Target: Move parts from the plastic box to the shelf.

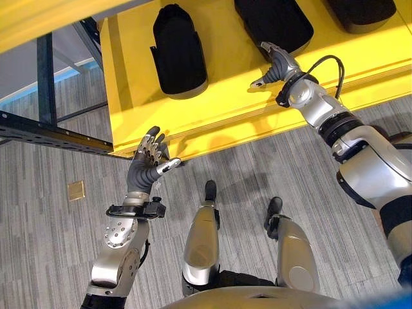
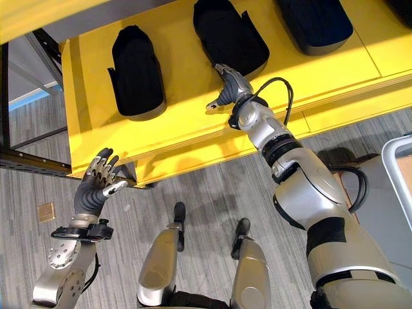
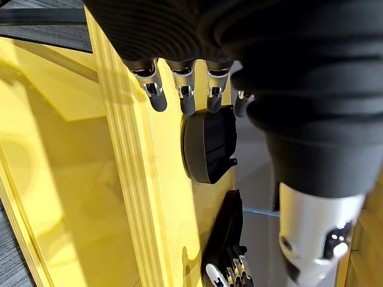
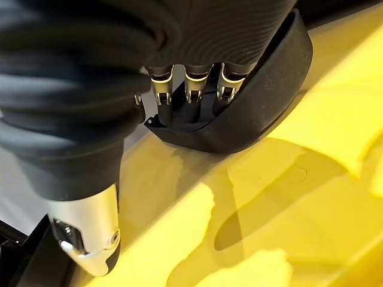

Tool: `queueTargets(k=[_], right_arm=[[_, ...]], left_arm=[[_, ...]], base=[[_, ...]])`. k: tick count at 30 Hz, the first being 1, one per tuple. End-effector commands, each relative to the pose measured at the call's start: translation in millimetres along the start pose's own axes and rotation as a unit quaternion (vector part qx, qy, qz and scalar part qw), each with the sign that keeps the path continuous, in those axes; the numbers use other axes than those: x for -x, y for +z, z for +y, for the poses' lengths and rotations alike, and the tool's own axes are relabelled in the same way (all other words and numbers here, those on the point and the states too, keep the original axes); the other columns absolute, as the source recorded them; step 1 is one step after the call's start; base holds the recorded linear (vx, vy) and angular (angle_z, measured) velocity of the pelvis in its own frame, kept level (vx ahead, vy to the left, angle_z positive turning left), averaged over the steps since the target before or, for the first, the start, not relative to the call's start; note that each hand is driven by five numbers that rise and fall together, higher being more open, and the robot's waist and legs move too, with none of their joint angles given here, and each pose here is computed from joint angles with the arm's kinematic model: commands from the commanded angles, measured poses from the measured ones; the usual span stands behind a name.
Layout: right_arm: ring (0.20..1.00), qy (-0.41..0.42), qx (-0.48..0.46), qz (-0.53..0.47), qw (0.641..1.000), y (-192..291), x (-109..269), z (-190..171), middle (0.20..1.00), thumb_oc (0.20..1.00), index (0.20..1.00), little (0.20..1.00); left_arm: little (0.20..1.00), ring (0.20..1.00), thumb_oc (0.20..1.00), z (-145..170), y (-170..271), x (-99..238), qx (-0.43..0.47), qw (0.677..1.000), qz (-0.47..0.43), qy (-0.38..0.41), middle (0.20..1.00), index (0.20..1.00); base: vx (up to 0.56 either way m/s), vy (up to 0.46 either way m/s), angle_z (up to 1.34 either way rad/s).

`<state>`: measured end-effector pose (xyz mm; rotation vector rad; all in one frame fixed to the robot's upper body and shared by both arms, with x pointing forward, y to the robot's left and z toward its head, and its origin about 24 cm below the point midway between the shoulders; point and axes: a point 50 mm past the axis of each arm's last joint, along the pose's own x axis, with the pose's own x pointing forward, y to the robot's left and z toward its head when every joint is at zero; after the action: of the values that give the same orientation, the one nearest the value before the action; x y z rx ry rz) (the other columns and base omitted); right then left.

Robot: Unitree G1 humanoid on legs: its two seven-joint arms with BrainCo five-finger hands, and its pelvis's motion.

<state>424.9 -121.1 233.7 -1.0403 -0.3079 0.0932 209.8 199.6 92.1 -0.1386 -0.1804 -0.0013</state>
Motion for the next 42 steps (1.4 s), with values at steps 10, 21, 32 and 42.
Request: queueTargets(k=[10, 21, 32, 42], right_arm=[[1.000, -0.010, -0.078, -0.037, 0.996, 27.4, -4.4, 7.9, 1.000, 1.000, 1.000, 1.000], [1.000, -0.007, -0.094, -0.058, 0.994, 42.0, -5.6, 11.6, 1.000, 1.000, 1.000, 1.000], [1.000, -0.015, -0.097, -0.073, 0.992, 52.8, -7.3, 7.2, 1.000, 1.000, 1.000, 1.000], [1.000, -0.032, -0.094, -0.083, 0.992, 57.7, -8.6, -2.7, 1.000, 1.000, 1.000, 1.000]], left_arm=[[1.000, 1.000, 1.000, -5.2, 21.6, 10.4, 0.006, 0.998, -0.057, -0.008, 1.000, 1.000], [1.000, 1.000, 1.000, -1.5, 21.4, 12.0, -0.002, 0.998, -0.055, -0.001, 1.000, 1.000], [1.000, 1.000, 1.000, 1.0, 21.0, 13.3, -0.005, 0.999, -0.053, 0.006, 1.000, 1.000], [1.000, 1.000, 1.000, 2.4, 19.5, 14.3, -0.003, 0.999, -0.051, 0.013, 1.000, 1.000]], base=[[0.00, 0.000, 0.00], [0.00, 0.000, 0.00], [0.00, 0.001, 0.01], [0.00, 0.000, 0.00]])
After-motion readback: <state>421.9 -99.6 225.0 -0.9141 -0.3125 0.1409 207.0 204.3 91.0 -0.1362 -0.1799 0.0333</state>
